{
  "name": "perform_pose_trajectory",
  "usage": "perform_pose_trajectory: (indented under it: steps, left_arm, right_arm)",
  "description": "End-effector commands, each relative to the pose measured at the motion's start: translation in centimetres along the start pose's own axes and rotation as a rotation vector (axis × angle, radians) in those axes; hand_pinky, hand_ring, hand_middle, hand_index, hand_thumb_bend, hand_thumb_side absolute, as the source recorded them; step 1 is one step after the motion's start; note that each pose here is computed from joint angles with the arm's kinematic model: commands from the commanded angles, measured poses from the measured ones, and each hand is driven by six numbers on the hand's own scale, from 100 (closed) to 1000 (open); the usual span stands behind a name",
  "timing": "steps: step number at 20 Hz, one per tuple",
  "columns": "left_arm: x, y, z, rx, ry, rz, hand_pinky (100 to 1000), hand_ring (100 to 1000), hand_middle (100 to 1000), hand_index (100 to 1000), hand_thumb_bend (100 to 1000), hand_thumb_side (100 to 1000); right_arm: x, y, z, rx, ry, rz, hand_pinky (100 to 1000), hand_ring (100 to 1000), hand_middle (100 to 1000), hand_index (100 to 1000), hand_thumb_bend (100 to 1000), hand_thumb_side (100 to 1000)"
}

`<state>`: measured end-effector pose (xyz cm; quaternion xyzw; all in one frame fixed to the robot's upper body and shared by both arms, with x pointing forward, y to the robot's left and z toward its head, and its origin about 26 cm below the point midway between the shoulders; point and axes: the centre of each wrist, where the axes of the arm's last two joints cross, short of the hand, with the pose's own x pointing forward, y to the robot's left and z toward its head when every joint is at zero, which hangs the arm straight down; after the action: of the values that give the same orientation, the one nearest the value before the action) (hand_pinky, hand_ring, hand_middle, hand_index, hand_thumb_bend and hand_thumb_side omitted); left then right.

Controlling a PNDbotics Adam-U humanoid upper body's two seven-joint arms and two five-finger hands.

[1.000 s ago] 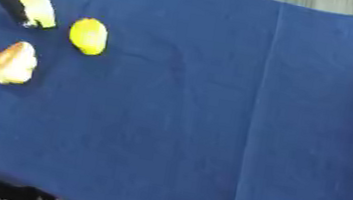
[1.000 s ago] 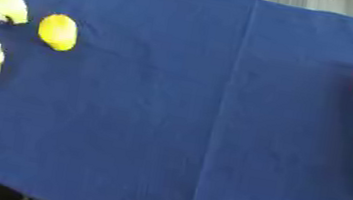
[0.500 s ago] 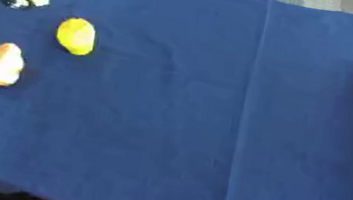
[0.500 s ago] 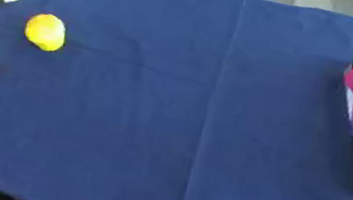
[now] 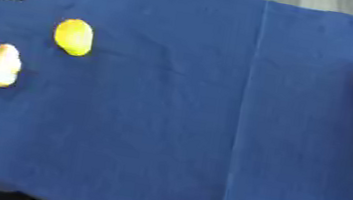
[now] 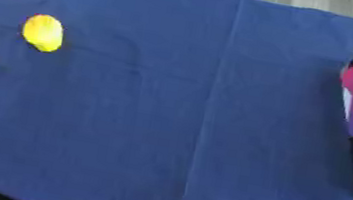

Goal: Pick up the objects with one hand, pass them to the other hand, and then place them into the box on the other side of the table.

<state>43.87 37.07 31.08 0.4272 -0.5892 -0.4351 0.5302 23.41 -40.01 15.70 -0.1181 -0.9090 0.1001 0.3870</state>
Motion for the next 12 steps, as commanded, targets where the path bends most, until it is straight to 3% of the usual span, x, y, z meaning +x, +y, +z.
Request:
perform_pose_trajectory:
  steps: [1, 12]
  left_arm:
    - [1.3, 0.9, 0.5, 0.067, -0.065, 0.018, 759, 593, 556, 470, 100, 100]
    - [5.8, -2.6, 0.7, 0.052, -0.252, 0.092, 764, 585, 554, 469, 100, 100]
  right_arm:
    - [1.4, -0.6, -2.0, 0.076, -0.084, 0.004, 930, 1000, 1000, 1000, 100, 470]
    - [4.3, -0.3, -8.0, 0.304, -0.228, -0.037, 923, 1000, 1000, 1000, 100, 470]
